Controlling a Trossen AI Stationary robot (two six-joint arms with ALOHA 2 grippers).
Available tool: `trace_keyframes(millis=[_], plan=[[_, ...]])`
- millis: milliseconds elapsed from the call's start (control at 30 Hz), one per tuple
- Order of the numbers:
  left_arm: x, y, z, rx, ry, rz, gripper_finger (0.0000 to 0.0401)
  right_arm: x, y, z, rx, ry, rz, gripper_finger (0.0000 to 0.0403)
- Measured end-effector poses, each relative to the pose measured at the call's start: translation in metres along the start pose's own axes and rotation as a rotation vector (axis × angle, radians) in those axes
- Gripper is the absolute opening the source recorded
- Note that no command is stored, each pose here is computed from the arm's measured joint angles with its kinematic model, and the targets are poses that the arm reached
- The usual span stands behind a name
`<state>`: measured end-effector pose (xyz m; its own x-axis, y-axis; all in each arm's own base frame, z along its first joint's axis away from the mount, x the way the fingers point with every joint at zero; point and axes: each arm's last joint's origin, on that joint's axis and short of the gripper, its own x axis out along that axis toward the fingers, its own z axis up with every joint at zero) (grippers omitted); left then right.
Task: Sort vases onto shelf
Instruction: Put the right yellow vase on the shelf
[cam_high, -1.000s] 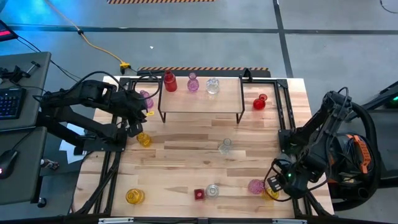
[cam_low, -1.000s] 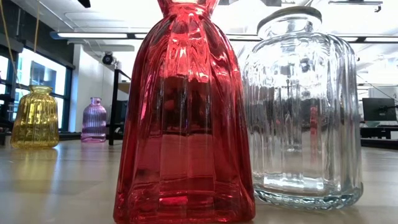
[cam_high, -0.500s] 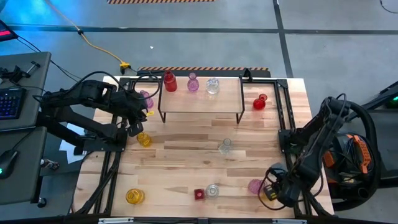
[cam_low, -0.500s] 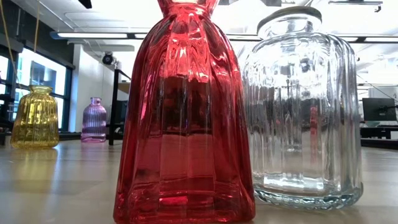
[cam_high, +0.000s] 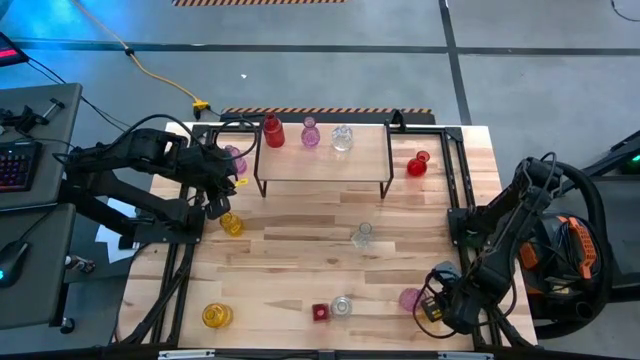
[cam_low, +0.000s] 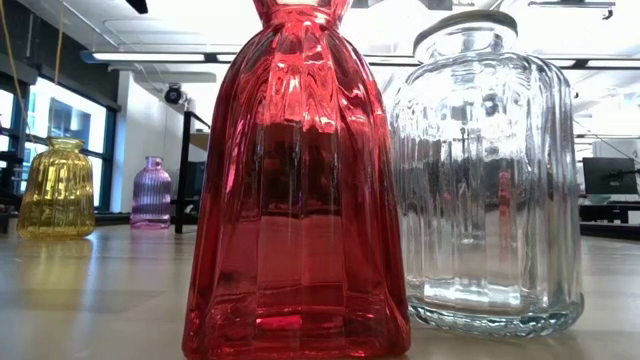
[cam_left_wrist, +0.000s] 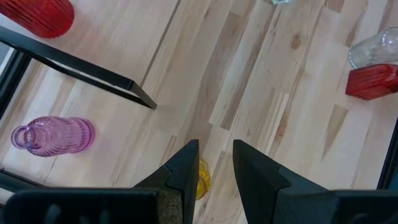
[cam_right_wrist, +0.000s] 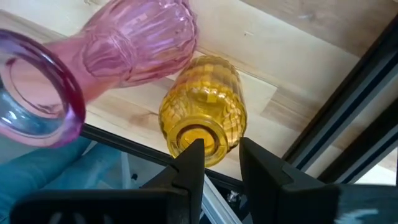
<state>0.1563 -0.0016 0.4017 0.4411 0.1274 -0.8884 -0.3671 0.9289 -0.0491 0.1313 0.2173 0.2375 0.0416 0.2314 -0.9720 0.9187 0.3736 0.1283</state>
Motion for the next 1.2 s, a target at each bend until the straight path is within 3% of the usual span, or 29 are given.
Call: trace_keyframes(millis=[633, 900, 1200], plan=[[0.0, 0.0, 0.0, 0.001, 0.0, 0.0, 0.009, 0.022, 0.007, -0.003, 0.0, -0.034, -0.055, 0.0082], [0.0, 0.0, 0.0, 0.002, 0.0, 0.001, 0.009, 0.021, 0.005, -0.003, 0.028, -0.016, -0.096, 0.0012], [0.0, 0.0, 0.0, 0.012, 0.0, 0.001, 0.009, 0.019, 0.004, -0.002, 0.066, -0.017, -0.099, 0.0005]])
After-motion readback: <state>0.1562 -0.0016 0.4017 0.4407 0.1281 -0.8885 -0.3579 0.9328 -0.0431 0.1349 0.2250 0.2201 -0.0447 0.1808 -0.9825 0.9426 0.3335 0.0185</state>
